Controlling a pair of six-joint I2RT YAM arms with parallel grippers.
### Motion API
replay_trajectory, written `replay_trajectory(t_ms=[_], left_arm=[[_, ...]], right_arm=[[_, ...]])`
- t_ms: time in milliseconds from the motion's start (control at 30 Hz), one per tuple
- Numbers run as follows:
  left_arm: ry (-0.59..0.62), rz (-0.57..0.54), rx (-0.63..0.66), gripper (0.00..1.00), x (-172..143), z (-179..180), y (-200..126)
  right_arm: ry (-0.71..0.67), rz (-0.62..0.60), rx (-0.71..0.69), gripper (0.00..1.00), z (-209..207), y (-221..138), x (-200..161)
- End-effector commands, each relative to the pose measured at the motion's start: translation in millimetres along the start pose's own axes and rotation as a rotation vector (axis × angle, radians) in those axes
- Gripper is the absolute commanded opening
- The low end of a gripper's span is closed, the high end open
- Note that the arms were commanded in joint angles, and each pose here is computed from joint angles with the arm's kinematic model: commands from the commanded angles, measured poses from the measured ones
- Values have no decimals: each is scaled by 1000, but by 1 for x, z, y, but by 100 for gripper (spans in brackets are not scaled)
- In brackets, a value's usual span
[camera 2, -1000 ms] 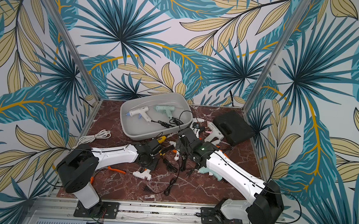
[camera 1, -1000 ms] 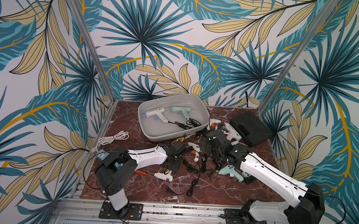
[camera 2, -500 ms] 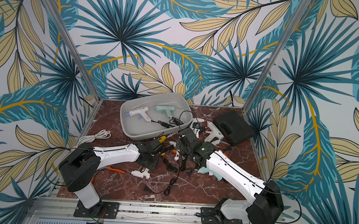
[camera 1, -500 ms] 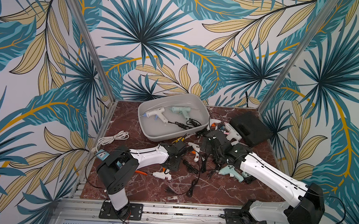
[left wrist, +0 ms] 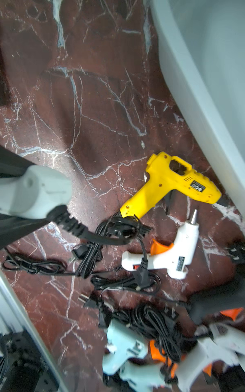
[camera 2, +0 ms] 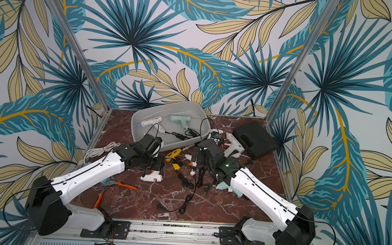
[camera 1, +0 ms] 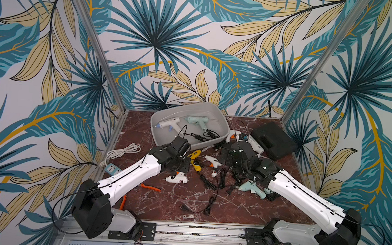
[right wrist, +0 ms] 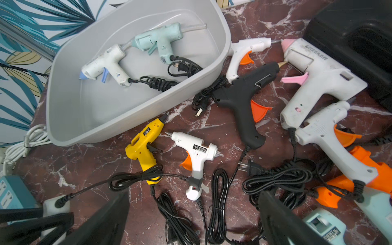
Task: Put the hot melt glue gun into the storage box
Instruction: Pick up the hot melt adhesive gun from the center of the board, then place the hot melt adhesive gun in the storage box.
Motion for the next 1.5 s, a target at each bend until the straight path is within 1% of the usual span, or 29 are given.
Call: replay_trajectory(t_ms=[0, 133, 200, 333, 367, 433, 500, 600, 667, 733, 867, 1067, 1167, 1233, 1400, 1467], left_arm=[[8, 1, -133, 0, 10, -12, -23], [-11, -28, -261, 0, 25, -21, -45], [-15, -56, -317, 0, 34, -27, -56], [-11, -117, -425, 0, 54, -42, -76], [-5, -137, -468, 0, 60, -48, -82], [0, -178, -535, 0, 70, -57, -91], [12, -227, -600, 0, 80, -65, -100], [33, -268, -672, 0, 94, -76, -117], [53, -297, -704, 0, 103, -84, -129], [62, -320, -708, 0, 112, -87, -136], [60, -371, -733, 0, 133, -90, -148], [62, -453, -837, 0, 168, -93, -162], [81, -467, -870, 0, 181, -94, -167], [94, -470, -896, 0, 189, -94, -169], [123, -446, -931, 0, 198, -95, -167], [130, -432, -933, 0, 197, -94, -164]], right_arm=[[4, -43, 43, 100, 3, -11, 14], [14, -48, 103, 99, 6, -16, 20], [18, -44, 159, 100, 12, -18, 22], [6, -24, 385, 99, 37, -27, 29], [3, -29, 442, 99, 43, -31, 32], [-5, -38, 526, 100, 52, -39, 37], [-10, -51, 557, 99, 53, -44, 42], [-16, -67, 541, 100, 49, -47, 46], [-14, -79, 525, 99, 45, -47, 47], [-14, -96, 508, 99, 41, -50, 48], [-24, -140, 492, 100, 34, -59, 52], [-49, -172, 513, 99, 33, -69, 56], [-73, -175, 580, 99, 45, -76, 65], [-88, -179, 653, 98, 56, -81, 72], [-145, -182, 909, 89, 91, -94, 98], [-172, -186, 999, 88, 101, -99, 109]])
Point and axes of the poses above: each gripper's point midway between its finger pads, its own y axis out along the fingers, its own z axis along the line the jaws close on, x = y × z, the point moved 4 cm from there along -y, back along the fingers, and after that the axes turned 3 degrees about -y, right-handed, at the moved point
